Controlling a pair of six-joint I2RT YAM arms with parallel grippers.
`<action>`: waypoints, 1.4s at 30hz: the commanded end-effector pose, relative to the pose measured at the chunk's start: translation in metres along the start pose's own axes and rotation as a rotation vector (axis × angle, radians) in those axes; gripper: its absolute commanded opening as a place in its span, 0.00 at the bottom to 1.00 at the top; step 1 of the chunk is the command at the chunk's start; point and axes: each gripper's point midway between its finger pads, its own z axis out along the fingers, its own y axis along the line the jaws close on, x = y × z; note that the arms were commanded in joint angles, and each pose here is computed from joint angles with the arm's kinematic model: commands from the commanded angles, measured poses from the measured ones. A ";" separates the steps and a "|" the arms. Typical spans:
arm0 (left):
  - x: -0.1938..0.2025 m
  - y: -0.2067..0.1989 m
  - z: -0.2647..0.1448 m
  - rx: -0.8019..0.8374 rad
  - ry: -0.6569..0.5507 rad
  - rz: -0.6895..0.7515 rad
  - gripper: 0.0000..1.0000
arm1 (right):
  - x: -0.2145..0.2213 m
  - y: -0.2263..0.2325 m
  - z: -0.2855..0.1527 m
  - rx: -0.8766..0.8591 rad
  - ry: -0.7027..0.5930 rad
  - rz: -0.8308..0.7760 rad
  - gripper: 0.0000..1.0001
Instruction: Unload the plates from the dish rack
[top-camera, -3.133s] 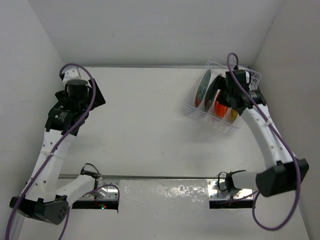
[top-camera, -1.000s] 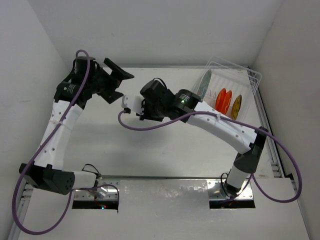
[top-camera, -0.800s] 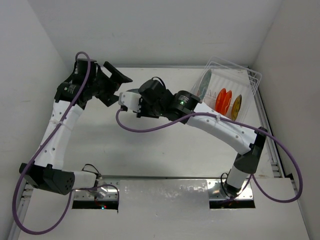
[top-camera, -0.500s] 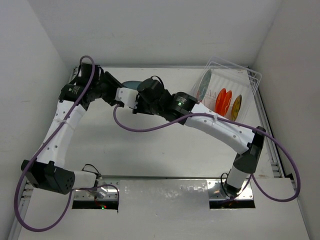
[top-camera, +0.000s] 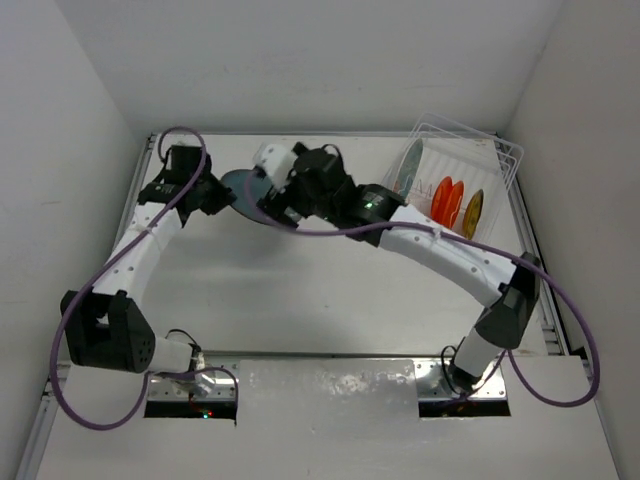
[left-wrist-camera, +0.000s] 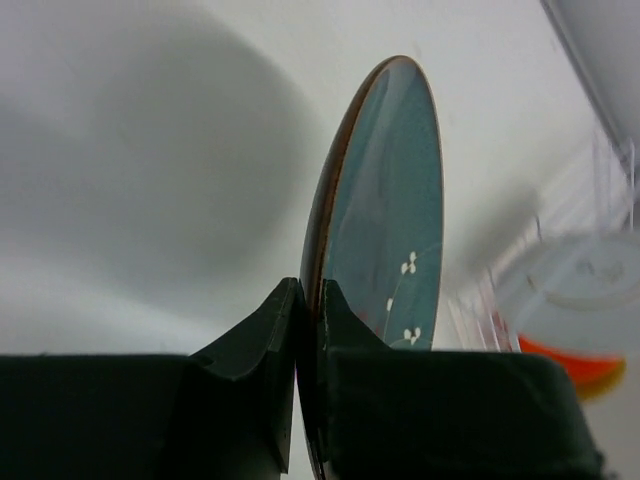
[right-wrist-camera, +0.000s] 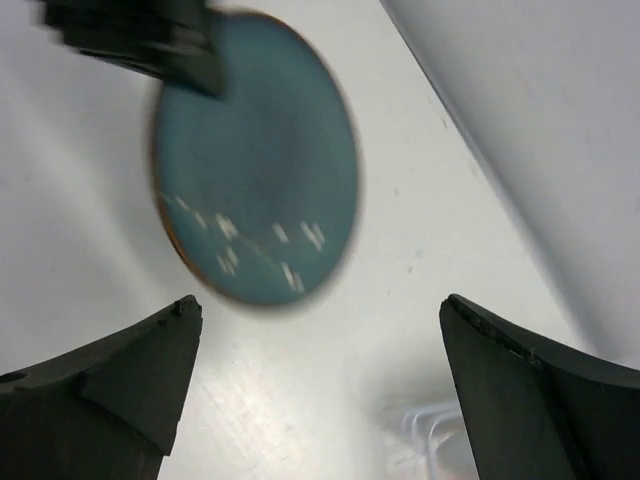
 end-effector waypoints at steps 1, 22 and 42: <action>-0.115 0.001 0.019 0.128 -0.400 -0.053 0.00 | -0.005 -0.074 -0.046 0.184 -0.079 0.435 0.99; -0.110 0.141 0.215 -0.206 -0.052 -0.261 0.74 | 0.206 -0.260 -0.025 0.501 0.259 1.326 0.90; -0.162 0.082 0.007 -0.258 -0.249 -0.001 1.00 | 0.200 -0.246 -0.014 0.610 0.247 1.345 0.00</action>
